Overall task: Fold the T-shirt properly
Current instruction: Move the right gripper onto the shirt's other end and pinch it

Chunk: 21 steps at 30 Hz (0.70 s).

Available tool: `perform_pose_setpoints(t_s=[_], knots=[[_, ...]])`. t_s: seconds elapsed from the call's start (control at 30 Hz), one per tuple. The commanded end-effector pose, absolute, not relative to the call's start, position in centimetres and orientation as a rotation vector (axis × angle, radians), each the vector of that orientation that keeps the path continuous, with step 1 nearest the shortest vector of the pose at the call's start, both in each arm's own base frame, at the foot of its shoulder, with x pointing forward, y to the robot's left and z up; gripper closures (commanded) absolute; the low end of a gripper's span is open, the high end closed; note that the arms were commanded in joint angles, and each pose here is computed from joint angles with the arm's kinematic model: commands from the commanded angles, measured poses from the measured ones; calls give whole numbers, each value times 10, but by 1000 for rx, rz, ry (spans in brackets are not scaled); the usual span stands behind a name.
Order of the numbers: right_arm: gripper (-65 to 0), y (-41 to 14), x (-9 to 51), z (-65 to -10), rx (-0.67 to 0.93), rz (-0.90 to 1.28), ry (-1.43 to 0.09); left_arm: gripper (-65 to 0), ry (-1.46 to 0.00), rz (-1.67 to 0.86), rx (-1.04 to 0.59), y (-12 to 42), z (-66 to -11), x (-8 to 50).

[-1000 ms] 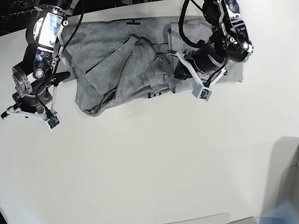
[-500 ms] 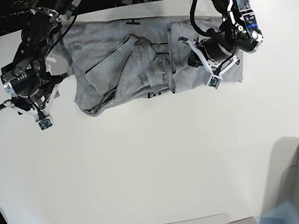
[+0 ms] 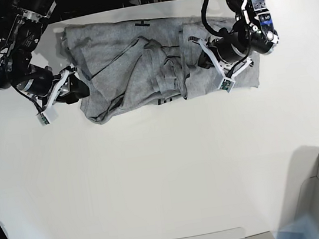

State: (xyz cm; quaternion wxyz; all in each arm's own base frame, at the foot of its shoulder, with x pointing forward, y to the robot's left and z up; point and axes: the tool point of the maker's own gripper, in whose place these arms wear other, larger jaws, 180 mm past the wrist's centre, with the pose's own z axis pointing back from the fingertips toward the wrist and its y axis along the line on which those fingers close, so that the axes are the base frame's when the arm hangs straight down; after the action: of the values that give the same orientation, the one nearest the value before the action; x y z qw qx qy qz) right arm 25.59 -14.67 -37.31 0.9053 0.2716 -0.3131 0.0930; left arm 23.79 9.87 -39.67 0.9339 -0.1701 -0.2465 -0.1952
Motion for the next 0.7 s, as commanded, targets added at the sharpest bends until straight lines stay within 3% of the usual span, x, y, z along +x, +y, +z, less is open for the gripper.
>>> perform_pose_setpoints(t_s=[0.0,0.13,0.67], knots=[[-246,-145,254,-376,587,193,-646,0,-537,-405,-342,102,-389,244],[-246,-145,239,-402,632,144,-558,0,-506,-420,-324,110,-395,234],[-246,-150,205,-424,608,123,-464,0,-499,-418,-325,110,-398,230]])
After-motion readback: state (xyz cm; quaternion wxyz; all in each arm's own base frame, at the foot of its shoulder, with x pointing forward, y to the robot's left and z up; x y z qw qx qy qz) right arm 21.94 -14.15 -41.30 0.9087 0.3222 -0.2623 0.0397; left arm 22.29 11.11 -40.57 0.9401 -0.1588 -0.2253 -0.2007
